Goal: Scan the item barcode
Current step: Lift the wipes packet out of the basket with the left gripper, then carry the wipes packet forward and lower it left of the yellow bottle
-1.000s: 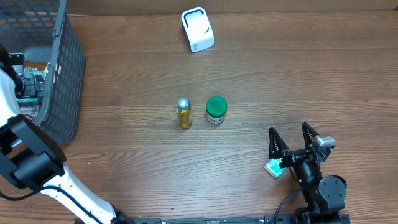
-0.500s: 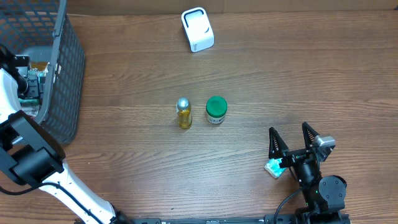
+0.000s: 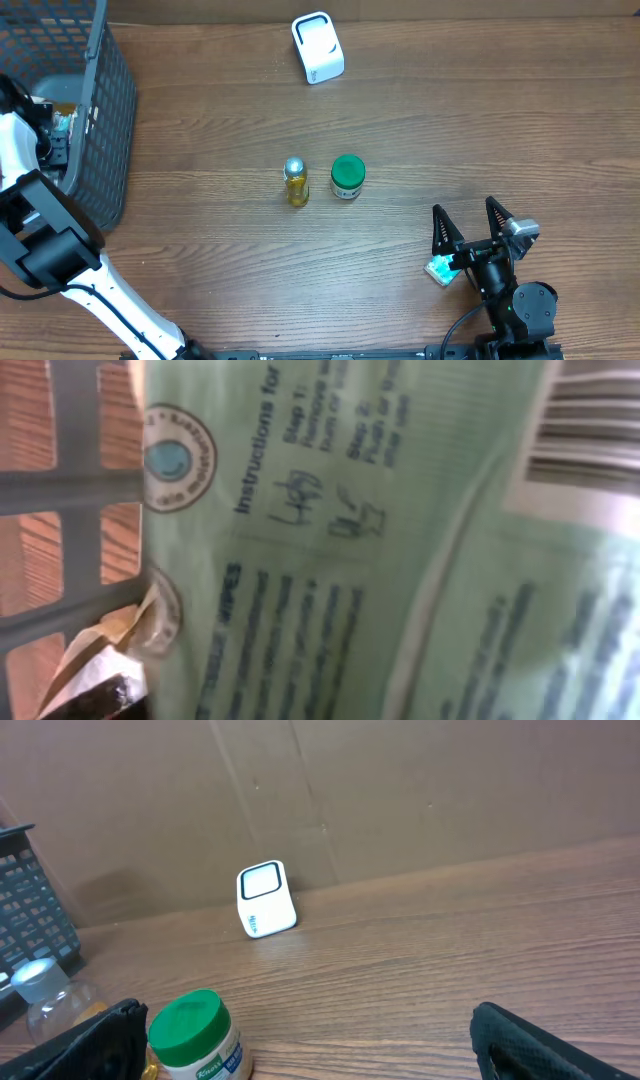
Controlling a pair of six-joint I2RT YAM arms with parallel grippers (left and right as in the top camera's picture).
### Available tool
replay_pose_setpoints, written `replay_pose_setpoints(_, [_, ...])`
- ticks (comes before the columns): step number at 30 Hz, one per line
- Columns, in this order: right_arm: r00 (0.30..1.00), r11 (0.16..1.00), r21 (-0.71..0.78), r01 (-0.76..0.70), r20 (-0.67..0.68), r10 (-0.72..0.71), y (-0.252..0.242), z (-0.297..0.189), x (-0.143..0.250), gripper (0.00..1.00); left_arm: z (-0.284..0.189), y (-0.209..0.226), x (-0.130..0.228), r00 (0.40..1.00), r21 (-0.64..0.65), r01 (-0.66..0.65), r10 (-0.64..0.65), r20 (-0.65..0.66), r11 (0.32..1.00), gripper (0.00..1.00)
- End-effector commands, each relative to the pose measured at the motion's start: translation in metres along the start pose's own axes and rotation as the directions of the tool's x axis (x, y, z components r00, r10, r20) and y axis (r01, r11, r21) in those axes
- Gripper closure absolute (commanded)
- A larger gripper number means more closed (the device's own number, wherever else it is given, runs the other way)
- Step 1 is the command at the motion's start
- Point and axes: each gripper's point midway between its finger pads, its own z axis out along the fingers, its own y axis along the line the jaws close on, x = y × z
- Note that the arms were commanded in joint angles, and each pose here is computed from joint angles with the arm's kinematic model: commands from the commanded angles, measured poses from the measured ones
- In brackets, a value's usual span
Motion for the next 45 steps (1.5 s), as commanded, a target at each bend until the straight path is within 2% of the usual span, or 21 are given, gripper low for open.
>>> replay_pose_setpoints(1, [1.0, 1.0, 0.003, -0.006, 0.002, 0.006, -0.001, 0.0, 0.002, 0.0, 0.019, -0.007, 0.015, 0.998, 0.02, 0.018, -0.016, -0.061, 1.0, 0.7])
replay_pose_setpoints(4, [1.0, 1.0, 0.003, -0.006, 0.002, 0.006, -0.002, 0.0, 0.002, 0.0, 0.013, -0.01, 0.01, 0.998, 0.04, 0.047, -0.046, -0.042, 0.998, 0.82])
replay_pose_setpoints(7, [1.0, 1.0, 0.003, -0.006, 0.002, 0.006, -0.002, 0.0, 0.002, 0.0, -0.005, -0.01, -0.001, 0.997, 0.065, 0.078, -0.079, 0.013, 0.995, 0.86])
replay_pose_setpoints(12, [1.0, 1.0, 0.003, -0.006, 0.002, 0.006, -0.001, 0.0, 0.002, 0.0, -0.077, 0.012, -0.036, 0.951, 0.096, 0.233, -0.247, 0.186, 0.968, 0.93])
replay_pose_setpoints(16, [1.0, 1.0, 0.003, -0.006, 0.002, 0.006, -0.001, 0.0, 0.002, 0.0, -0.156, 0.033, -0.052, 0.866, 0.143, 0.339, -0.368, 0.338, 0.93, 0.96])
replay_pose_setpoints(21, [1.0, 1.0, 0.003, -0.006, 0.002, 0.006, -0.001, 0.0, 0.002, 0.0, -0.259, 0.057, -0.046, 0.729, 0.193, 0.43, -0.466, 0.501, 0.882, 0.96])
replay_pose_setpoints(24, [1.0, 1.0, 0.003, -0.006, 0.002, 0.006, -0.001, 0.0, 0.002, 0.0, -0.31, 0.044, -0.046, 0.654, 0.337, 0.392, -0.517, 0.553, 0.856, 0.96])
replay_pose_setpoints(29, [1.0, 1.0, 0.004, -0.006, 0.002, 0.006, -0.002, 0.0, 0.002, 0.0, -0.377, 0.011, -0.037, 0.58, 0.521, 0.301, -0.587, 0.565, 0.799, 0.96])
replay_pose_setpoints(32, [1.0, 1.0, 0.003, -0.006, 0.002, 0.006, -0.002, 0.0, 0.002, 0.0, -0.403, -0.013, -0.025, 0.592, 0.552, 0.244, -0.573, 0.566, 0.797, 0.96])
replay_pose_setpoints(34, [1.0, 1.0, 0.003, -0.006, 0.002, 0.006, -0.002, 0.0, 0.002, 0.0, -0.416, -0.036, -0.014, 0.623, 0.565, 0.202, -0.55, 0.556, 0.8, 0.96])
replay_pose_setpoints(39, [1.0, 1.0, 0.003, -0.006, 0.002, 0.006, -0.001, 0.0, 0.002, 0.0, -0.423, -0.101, 0.016, 0.753, 0.597, 0.108, -0.458, 0.473, 0.795, 0.95])
replay_pose_setpoints(45, [1.0, 1.0, 0.003, -0.006, 0.002, 0.006, -0.002, 0.0, 0.002, 0.0, -0.397, -0.173, 0.04, 0.894, 0.607, 0.046, -0.304, 0.329, 0.793, 0.96])
